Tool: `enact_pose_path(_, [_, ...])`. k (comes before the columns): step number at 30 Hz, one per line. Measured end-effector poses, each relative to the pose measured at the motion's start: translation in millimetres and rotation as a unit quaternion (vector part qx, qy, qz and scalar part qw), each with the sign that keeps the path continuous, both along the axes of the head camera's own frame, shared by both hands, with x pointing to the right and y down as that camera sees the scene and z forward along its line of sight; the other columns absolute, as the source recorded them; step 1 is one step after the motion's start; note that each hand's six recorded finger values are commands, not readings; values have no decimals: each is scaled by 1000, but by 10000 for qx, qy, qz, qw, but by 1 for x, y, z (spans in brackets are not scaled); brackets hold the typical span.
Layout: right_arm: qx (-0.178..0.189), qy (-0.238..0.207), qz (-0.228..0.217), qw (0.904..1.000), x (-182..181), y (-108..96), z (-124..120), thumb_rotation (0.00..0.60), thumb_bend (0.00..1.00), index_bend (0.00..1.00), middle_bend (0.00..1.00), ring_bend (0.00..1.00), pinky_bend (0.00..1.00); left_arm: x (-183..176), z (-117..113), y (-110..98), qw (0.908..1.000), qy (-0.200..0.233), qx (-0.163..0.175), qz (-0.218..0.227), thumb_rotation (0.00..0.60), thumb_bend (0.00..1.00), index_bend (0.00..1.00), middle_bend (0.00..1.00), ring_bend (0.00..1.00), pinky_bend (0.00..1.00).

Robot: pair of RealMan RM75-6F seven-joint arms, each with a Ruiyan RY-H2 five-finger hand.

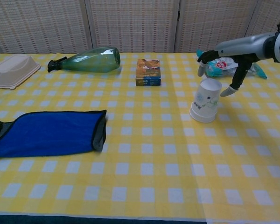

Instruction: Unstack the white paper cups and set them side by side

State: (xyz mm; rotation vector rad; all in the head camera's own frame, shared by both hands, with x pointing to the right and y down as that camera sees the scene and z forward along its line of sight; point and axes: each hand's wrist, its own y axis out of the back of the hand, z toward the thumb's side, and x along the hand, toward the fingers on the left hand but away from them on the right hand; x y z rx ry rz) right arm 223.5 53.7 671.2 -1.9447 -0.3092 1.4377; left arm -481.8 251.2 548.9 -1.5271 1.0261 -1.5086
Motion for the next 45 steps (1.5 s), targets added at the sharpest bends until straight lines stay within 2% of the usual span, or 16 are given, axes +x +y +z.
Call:
enact_pose_path(6, [15, -16, 14, 10000, -2, 0, 4, 600, 195, 328, 0, 0, 0, 0, -1, 0, 10000, 15, 18, 11, 600, 382, 18, 0, 29, 291])
enact_pose_path(27, [243, -246, 104, 9993, -14, -8, -1, 600, 203, 449, 0, 0, 0, 1, -1, 1, 9999, 95, 54, 69, 600, 382, 0, 0, 29, 291])
enact_pose_path(34, [393, -397, 145, 9983, -18, -16, -20, 600, 203, 453, 0, 0, 0, 3, -1, 2, 9999, 113, 51, 100, 600, 382, 0, 0, 29, 291])
enact_pose_path(45, [642, -895, -8, 9939, -51, -27, -73, 600, 204, 453, 0, 0, 0, 5, -2, 3, 9999, 133, 64, 88, 600, 382, 0, 0, 29, 291])
